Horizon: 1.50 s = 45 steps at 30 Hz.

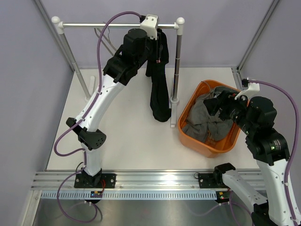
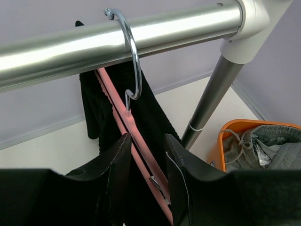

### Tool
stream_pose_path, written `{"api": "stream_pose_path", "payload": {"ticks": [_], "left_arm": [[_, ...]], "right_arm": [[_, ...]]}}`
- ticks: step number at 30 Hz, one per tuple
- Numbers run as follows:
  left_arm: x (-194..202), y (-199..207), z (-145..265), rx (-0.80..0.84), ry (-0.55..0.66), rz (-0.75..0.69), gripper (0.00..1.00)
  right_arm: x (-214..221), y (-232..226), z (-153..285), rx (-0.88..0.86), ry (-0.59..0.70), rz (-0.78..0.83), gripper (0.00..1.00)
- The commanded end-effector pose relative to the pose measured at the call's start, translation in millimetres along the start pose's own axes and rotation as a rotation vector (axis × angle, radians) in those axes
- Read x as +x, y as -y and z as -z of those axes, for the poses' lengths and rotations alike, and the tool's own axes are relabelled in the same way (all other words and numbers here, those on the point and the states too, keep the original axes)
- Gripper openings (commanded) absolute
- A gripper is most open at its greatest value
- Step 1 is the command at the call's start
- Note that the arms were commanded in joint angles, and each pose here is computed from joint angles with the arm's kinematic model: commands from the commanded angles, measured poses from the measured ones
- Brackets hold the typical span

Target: Remove the shorts from the hanger

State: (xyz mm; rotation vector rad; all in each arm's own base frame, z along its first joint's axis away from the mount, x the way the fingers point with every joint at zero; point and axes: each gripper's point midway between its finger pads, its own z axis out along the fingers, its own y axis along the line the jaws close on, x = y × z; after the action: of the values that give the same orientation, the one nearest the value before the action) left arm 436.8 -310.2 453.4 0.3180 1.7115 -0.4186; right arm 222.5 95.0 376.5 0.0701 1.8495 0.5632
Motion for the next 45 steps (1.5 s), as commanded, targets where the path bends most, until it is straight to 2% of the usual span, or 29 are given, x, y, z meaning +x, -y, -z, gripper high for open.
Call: {"api": "stream_pose_path", "payload": {"ticks": [1,9,10,11,15,23,31,41,45], "left_arm": [[-8,7,1,0.036,0.017,0.010,0.37],[-12,11,-3,-0.015,0.060,0.006,0.42],[-12,13,-3,-0.023,0.069,-0.001,0.48],[-13,14,-4,-0.042,0.079,-0.004,0.48],[-16,18,-9,-0.082,0.117,0.002,0.49],[-10,-6,-11,-0.297,0.163,0.018,0.49],[1,-22,-10,-0.391,0.141,0.009,0.43],[-24,-33,30,-0.399,0.195,0.028,0.41],[-35,-30,35,-0.371,0.223,0.025,0.44]], "right_arm": [[-10,-6,-2,-0.027,0.034,0.009,0.73],[-10,-5,-7,-0.023,0.029,0.011,0.73],[-9,-4,-7,-0.021,0.028,0.011,0.73],[-9,-4,-8,-0.018,0.026,0.011,0.73],[-8,-3,-10,-0.014,0.021,0.015,0.73],[-9,-2,-8,-0.009,0.025,0.024,0.73],[-8,-2,-7,-0.012,0.020,0.029,0.74],[-6,-4,-7,-0.026,0.021,0.025,0.74],[-7,-5,-7,-0.029,0.020,0.023,0.73]]}}
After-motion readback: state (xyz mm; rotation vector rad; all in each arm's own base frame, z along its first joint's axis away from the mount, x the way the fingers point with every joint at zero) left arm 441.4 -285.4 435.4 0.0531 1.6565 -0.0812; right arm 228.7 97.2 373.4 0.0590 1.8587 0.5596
